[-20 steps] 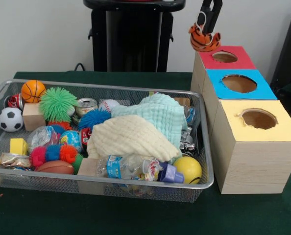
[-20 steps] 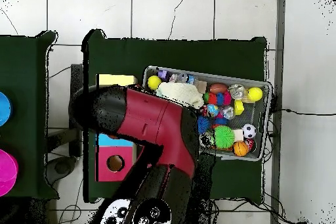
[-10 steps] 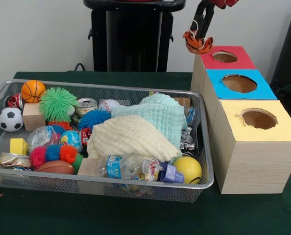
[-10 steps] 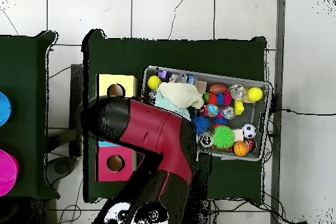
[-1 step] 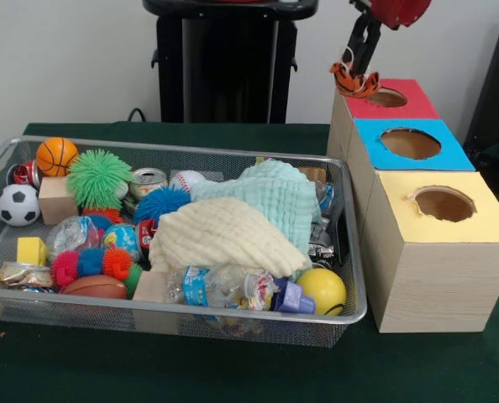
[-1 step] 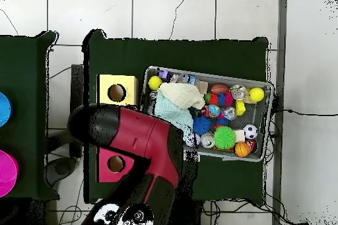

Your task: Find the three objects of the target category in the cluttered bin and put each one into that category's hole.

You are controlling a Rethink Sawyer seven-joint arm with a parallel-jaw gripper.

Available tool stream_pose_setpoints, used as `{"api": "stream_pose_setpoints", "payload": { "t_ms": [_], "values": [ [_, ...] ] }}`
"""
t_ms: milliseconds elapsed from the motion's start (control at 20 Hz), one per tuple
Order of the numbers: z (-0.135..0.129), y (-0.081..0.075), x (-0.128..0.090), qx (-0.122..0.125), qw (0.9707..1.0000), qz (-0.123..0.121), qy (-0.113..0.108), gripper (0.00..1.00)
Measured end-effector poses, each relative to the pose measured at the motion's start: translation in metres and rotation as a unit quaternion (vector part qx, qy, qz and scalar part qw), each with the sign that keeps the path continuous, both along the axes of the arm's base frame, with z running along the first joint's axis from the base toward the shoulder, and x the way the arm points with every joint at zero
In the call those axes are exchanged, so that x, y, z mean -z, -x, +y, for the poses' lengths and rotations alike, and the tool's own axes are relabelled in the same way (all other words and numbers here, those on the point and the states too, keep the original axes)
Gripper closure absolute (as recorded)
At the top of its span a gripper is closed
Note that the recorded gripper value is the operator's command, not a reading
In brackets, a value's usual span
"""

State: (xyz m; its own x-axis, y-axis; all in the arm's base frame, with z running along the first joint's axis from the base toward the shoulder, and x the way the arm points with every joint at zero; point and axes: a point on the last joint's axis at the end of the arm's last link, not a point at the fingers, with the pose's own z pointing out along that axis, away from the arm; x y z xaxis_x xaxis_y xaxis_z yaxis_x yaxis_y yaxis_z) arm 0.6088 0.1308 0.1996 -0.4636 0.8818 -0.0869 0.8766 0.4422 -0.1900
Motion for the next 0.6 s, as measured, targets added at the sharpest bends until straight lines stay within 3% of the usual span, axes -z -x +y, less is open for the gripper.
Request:
{"api": "stream_pose_setpoints", "payload": {
  "t_ms": [600],
  "values": [
    [0.042, 0.011, 0.024, 0.052, 0.9986, 0.007, -0.006, 1.00]
  ]
}}
